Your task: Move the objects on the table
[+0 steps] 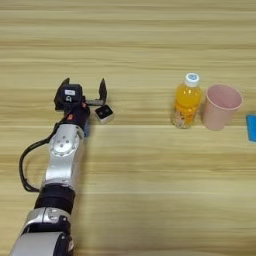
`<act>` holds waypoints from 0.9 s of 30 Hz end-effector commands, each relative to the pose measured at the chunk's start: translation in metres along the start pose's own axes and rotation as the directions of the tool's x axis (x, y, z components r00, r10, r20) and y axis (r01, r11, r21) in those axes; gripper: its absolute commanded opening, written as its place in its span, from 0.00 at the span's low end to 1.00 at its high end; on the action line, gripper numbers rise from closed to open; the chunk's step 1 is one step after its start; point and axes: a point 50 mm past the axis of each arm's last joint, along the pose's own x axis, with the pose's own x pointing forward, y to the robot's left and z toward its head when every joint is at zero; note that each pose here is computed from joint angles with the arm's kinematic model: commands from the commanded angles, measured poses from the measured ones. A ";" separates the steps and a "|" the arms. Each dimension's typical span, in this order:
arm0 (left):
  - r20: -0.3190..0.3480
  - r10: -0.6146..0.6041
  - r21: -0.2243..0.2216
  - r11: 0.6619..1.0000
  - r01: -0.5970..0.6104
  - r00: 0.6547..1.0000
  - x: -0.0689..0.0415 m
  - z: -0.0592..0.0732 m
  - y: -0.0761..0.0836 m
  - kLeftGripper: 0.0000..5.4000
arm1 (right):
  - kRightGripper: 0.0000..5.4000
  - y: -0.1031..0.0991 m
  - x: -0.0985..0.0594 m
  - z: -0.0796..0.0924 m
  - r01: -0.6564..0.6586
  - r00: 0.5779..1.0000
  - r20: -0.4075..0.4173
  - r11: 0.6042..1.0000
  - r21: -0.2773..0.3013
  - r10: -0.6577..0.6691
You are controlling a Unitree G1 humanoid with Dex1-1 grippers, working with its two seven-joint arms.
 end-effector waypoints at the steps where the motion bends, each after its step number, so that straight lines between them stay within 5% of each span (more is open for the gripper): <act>1: -0.024 -0.015 0.009 1.000 0.015 1.000 -0.012 0.000 0.005 1.00 | 1.00 0.006 0.003 0.000 0.024 0.999 0.024 1.000 -0.007 -0.024; 8: -0.060 -0.052 0.016 0.998 0.053 0.997 -0.040 0.010 0.002 1.00 | 1.00 0.011 0.002 -0.001 0.037 0.999 0.031 0.999 -0.001 -0.037; 16: -0.151 -0.120 0.002 0.993 0.121 0.981 -0.071 0.006 -0.006 1.00 | 1.00 0.012 0.002 0.000 0.044 0.998 0.033 0.999 0.008 -0.044; 27: -0.273 -0.073 0.029 0.996 0.083 0.959 -0.076 -0.014 0.000 1.00 | 1.00 0.011 0.003 0.000 0.046 0.998 0.030 0.999 0.015 -0.046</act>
